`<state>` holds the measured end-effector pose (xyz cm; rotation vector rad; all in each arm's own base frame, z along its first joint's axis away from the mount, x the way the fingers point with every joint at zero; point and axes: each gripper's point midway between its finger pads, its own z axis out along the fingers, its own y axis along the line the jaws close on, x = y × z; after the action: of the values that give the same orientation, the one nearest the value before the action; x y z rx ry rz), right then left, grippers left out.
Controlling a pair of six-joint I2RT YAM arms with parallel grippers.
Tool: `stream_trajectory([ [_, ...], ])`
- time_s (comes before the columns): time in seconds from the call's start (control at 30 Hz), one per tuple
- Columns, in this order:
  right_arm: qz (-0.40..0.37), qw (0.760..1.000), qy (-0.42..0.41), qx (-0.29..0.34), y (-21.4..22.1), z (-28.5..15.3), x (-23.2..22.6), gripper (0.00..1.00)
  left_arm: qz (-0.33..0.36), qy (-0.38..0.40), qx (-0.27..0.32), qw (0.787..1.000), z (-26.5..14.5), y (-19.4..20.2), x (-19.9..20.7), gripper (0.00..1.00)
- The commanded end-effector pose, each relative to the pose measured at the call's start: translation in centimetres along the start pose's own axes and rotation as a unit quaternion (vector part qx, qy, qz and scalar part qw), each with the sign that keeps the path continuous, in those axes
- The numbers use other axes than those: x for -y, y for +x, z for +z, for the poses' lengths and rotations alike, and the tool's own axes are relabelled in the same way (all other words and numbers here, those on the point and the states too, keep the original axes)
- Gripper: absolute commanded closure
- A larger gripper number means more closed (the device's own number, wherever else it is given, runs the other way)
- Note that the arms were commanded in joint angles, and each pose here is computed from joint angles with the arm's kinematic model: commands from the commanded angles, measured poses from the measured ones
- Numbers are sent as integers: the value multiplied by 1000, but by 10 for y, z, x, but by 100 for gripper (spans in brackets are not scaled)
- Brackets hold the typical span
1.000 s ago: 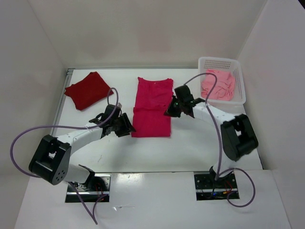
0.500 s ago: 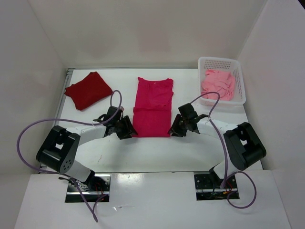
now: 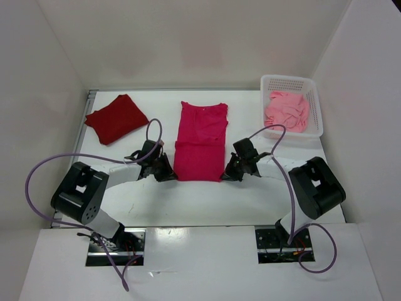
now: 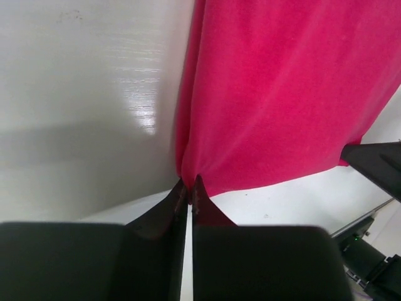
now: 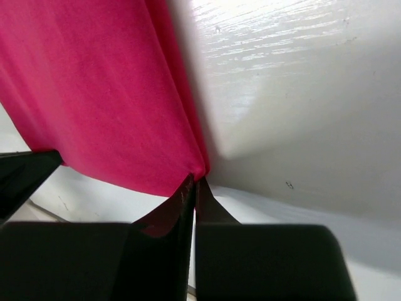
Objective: Fold and stack the t-shirts
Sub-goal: Grab one side of the 2/3 rectangular tshirt with both arms, then fold the long partially folded tshirt into a neat square
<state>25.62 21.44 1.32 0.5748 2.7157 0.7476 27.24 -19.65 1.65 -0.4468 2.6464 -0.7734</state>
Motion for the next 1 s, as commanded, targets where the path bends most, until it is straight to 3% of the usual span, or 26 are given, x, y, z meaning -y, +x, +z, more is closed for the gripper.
stream_trajectory([
  [0.0, 0, 1000, -4, 18, -2, -4, -2, 100, 14, -21, 0, 1000, -6, 2, -10, 96],
  [0.13, 1, 1000, -7, 15, 15, -23, -2, 100, 21, -11, -29, 999, -29, 16, -3, 100],
  [0.3, 9, 1000, -6, -9, 65, -54, 7, 100, 1, 47, -108, 993, -76, 68, 6, 100],
  [0.47, 24, 999, -46, -8, 84, -103, 5, 100, 15, 24, -145, 989, -114, 88, 4, 100],
  [0.6, 21, 997, -60, 31, 55, -123, -17, 100, 56, 30, -87, 994, -126, 51, 30, 100],
  [0.63, -1, 998, -58, 38, 45, -124, -19, 100, 73, 42, -55, 995, -133, 27, 52, 100],
  [0.8, -15, 990, -59, 125, -61, -130, -46, 100, 94, 57, 70, 991, -140, -60, 88, 100],
  [0.83, -12, 993, -34, 109, -71, -112, -39, 100, 87, 50, 70, 993, -129, -70, 86, 100],
  [0.97, -41, 987, -38, 148, -137, -102, -75, 100, 75, 35, 101, 992, -100, -113, 91, 100],
])
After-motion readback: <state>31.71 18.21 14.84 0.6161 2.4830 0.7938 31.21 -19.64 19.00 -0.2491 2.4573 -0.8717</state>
